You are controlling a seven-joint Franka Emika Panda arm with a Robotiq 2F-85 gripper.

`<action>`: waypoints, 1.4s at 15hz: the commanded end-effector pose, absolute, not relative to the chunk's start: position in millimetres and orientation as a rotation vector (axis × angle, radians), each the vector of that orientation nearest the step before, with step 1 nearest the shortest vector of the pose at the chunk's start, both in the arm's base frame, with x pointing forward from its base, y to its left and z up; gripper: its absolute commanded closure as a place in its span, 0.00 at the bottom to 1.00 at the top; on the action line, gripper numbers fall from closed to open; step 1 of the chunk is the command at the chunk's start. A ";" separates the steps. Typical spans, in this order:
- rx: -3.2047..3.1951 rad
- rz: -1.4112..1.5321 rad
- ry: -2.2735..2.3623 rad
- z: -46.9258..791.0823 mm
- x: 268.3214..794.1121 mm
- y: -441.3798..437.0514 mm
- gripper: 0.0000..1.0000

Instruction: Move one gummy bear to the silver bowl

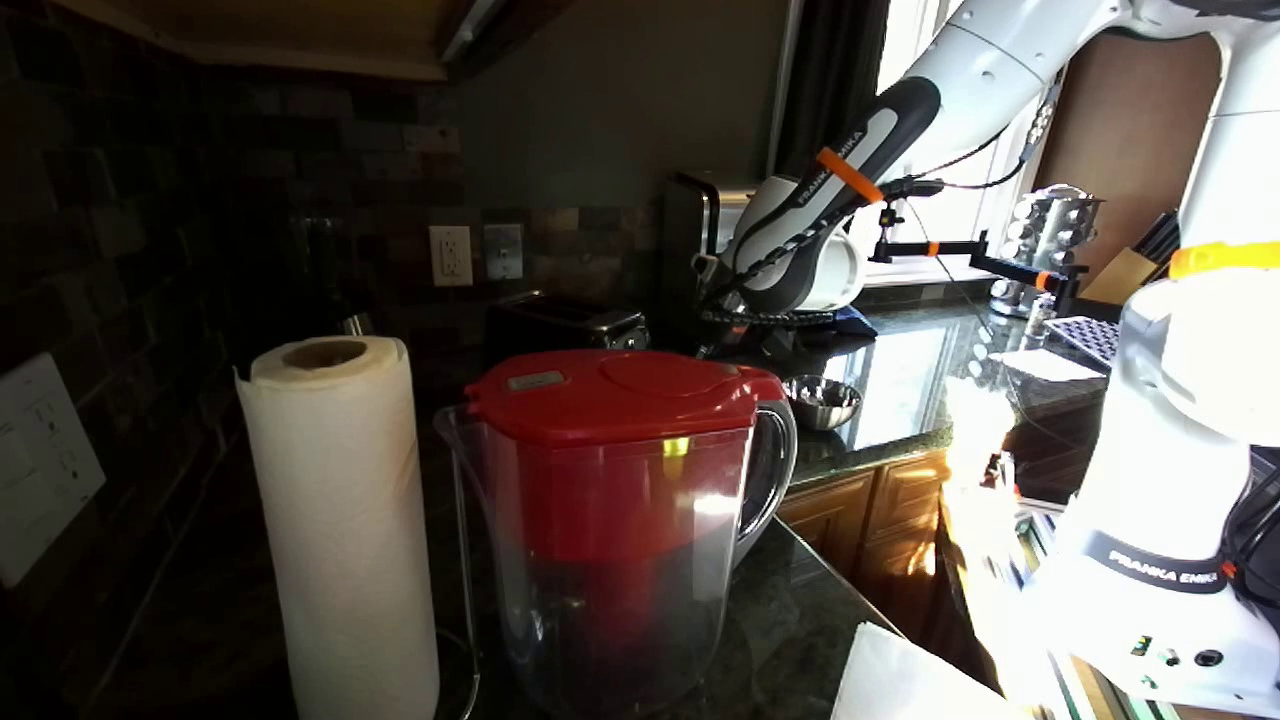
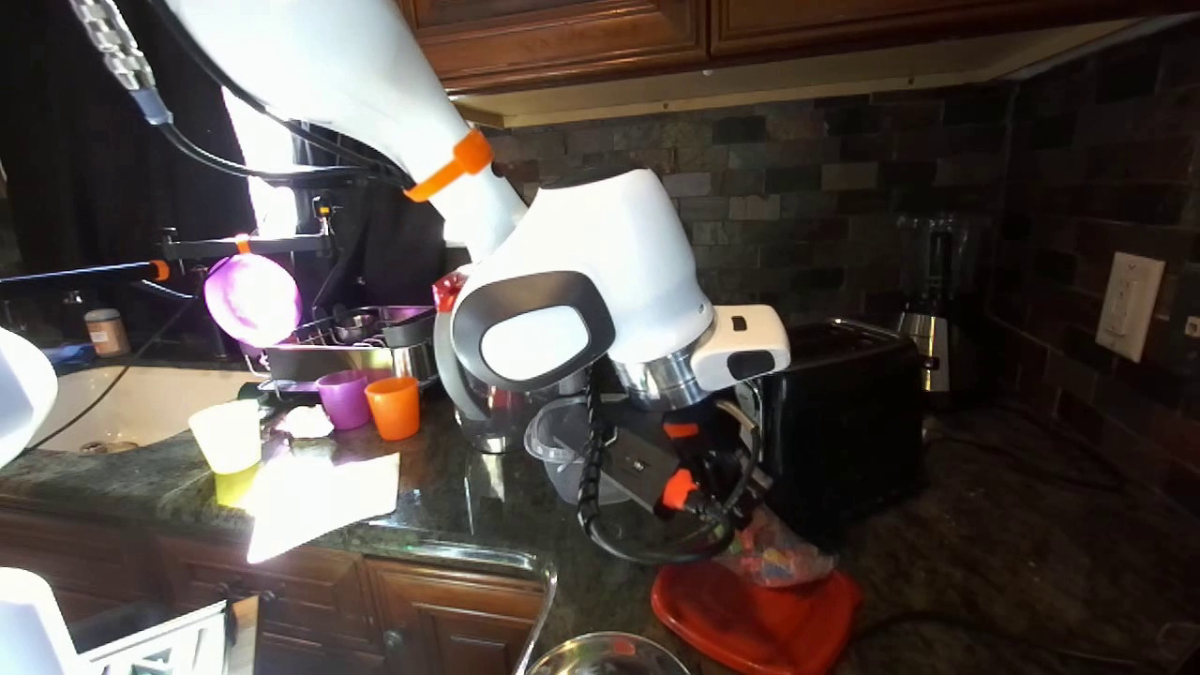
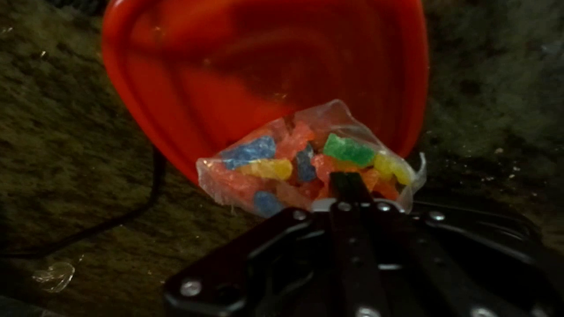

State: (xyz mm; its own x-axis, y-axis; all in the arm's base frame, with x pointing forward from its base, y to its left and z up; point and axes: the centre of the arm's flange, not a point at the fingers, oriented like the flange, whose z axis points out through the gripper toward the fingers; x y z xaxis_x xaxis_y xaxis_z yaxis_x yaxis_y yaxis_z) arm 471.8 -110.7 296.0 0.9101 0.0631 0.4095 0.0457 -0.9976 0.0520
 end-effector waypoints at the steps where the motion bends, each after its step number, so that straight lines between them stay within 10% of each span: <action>1: 3.064 0.695 0.076 301.2 462.4 -114.3 0.99; 21: 3.176 0.559 -0.137 331.0 433.7 -130.8 0.99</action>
